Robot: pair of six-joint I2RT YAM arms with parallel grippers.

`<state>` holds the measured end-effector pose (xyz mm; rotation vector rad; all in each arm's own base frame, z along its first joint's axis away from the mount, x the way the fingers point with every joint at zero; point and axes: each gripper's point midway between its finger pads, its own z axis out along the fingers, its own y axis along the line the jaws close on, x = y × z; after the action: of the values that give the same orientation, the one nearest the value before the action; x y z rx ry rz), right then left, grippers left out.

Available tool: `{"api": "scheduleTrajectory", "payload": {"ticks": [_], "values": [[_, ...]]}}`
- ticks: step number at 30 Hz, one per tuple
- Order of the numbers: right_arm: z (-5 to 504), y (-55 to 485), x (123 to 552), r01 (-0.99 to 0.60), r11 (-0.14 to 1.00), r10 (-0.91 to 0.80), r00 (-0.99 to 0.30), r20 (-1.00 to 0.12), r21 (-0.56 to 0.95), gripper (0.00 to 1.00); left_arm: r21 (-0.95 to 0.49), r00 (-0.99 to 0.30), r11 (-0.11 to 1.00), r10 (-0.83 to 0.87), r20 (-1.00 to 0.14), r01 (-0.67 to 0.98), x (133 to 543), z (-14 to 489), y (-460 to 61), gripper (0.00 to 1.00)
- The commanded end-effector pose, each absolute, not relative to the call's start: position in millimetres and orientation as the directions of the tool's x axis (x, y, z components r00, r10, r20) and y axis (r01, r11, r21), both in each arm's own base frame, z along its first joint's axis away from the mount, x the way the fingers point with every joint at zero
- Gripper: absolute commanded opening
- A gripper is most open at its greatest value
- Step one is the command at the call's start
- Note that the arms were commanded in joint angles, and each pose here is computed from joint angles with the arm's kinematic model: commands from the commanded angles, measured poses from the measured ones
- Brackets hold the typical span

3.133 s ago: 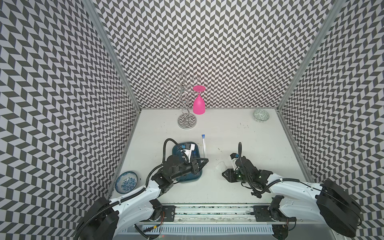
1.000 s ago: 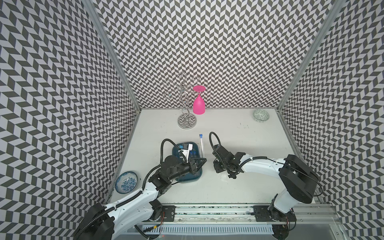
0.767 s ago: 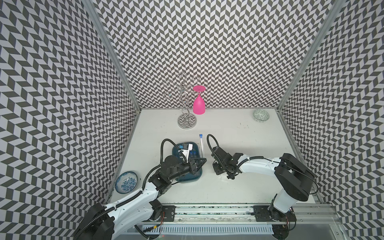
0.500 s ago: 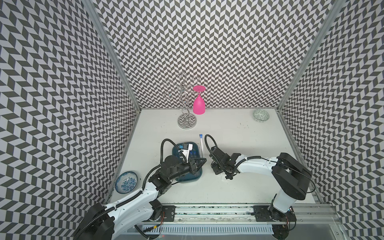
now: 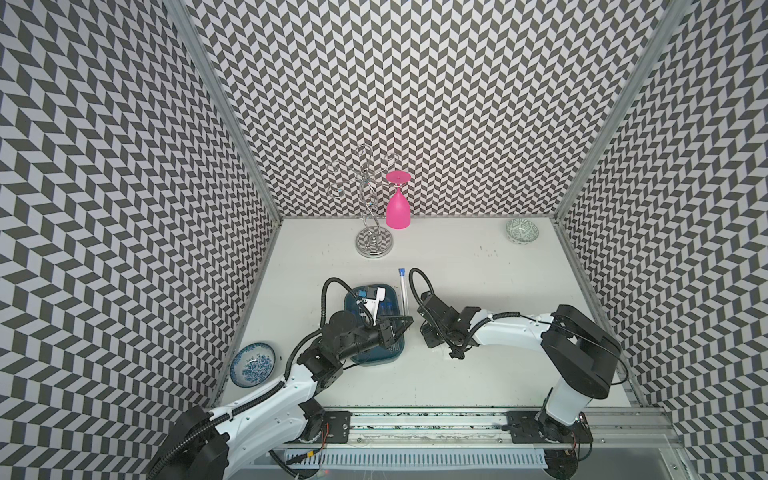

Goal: Wipe the exteriors of test tubes
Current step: Pick up the cleaning item at the center of the board, then place the cleaning item in the test tube.

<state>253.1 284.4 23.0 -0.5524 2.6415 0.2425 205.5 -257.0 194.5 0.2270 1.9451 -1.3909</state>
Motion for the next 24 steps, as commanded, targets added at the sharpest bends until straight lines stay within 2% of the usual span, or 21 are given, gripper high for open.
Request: {"api": "scheduleTrajectory", "payload": {"ticks": [1, 5, 11, 19, 24], "values": [[54.3, 293.0, 252.4, -0.412, 0.886, -0.274, -0.836, -0.476, 0.213, 0.0, -0.743, -0.714, 0.415, -0.261, -0.65, 0.525, 207.8, 191.6, -254.2, 0.17], [108.1, 296.2, 259.7, -0.413, 0.817, -0.147, -0.825, -0.546, 0.403, 0.0, -0.741, -0.713, 0.417, -0.26, -0.652, 0.526, 207.9, 191.2, -253.8, 0.17], [187.5, 282.2, 266.9, -0.419, 0.677, 0.049, -0.795, -0.605, 0.605, 0.0, -0.738, -0.715, 0.414, -0.248, -0.654, 0.532, 209.1, 191.5, -257.2, 0.17], [275.0, 279.3, 256.0, -0.503, 0.463, 0.223, -0.73, -0.645, 0.73, 0.0, -0.74, -0.724, 0.389, -0.223, -0.653, 0.548, 214.8, 192.7, -270.2, 0.17], [298.8, 286.0, 252.8, -0.526, 0.365, 0.271, -0.73, -0.628, 0.768, 0.0, -0.743, -0.74, 0.357, -0.177, -0.649, 0.566, 215.6, 191.8, -287.4, 0.17]]}}
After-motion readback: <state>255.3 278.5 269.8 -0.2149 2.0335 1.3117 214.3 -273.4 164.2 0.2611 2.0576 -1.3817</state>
